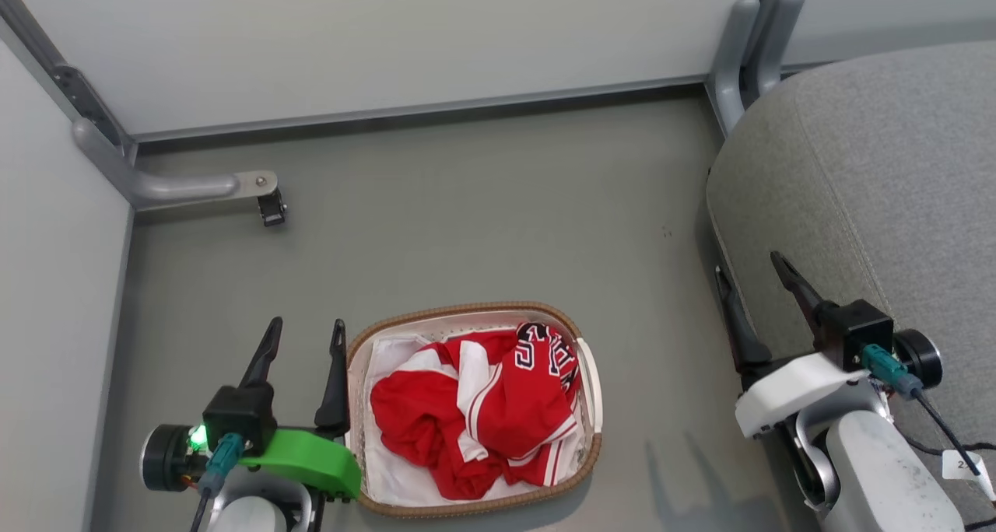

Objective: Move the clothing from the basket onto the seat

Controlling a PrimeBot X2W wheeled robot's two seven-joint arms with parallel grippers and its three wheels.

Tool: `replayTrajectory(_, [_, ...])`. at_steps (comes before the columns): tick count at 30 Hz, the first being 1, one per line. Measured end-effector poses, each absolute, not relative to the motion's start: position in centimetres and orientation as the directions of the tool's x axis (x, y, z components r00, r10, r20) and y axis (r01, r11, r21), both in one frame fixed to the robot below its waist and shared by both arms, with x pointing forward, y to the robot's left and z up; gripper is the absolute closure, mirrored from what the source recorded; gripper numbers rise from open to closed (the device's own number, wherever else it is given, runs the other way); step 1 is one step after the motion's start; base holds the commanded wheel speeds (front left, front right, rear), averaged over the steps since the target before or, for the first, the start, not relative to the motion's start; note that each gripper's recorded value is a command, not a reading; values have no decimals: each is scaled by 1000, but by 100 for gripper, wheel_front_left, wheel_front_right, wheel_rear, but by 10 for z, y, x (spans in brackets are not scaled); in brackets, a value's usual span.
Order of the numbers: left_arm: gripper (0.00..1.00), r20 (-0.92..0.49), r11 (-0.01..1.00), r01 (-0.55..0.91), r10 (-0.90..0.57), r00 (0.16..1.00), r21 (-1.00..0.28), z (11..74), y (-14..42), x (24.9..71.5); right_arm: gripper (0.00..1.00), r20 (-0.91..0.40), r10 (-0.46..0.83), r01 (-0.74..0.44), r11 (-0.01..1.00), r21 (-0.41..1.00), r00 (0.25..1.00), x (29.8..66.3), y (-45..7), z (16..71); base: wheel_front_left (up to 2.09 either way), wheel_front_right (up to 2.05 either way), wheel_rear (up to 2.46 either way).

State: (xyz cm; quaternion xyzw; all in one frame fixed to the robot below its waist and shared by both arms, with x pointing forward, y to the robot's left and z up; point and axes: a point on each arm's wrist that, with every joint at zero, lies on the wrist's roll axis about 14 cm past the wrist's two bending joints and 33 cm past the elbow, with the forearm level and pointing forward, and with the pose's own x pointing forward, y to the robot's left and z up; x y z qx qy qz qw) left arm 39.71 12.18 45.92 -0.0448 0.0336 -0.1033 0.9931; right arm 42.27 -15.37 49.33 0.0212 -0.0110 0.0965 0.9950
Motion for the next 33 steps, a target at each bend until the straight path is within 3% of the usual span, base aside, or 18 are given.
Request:
replayTrajectory(9, [0,-149,925,353,-372,916,-138,418,64,435,0,89,181,-185,982,30,979,469,-160,505,0,0,0])
replayTrajectory(18, [0,-312,863,459,-504,806,-210,341,15,459,0,80,182,-184,983,16,980,505,-165,484,0,0,0])
replayTrajectory(33, [0,-547,782,476,-623,560,-403,210,-37,433,0,-67,168,-167,986,13,984,526,-175,402,0,0,0])
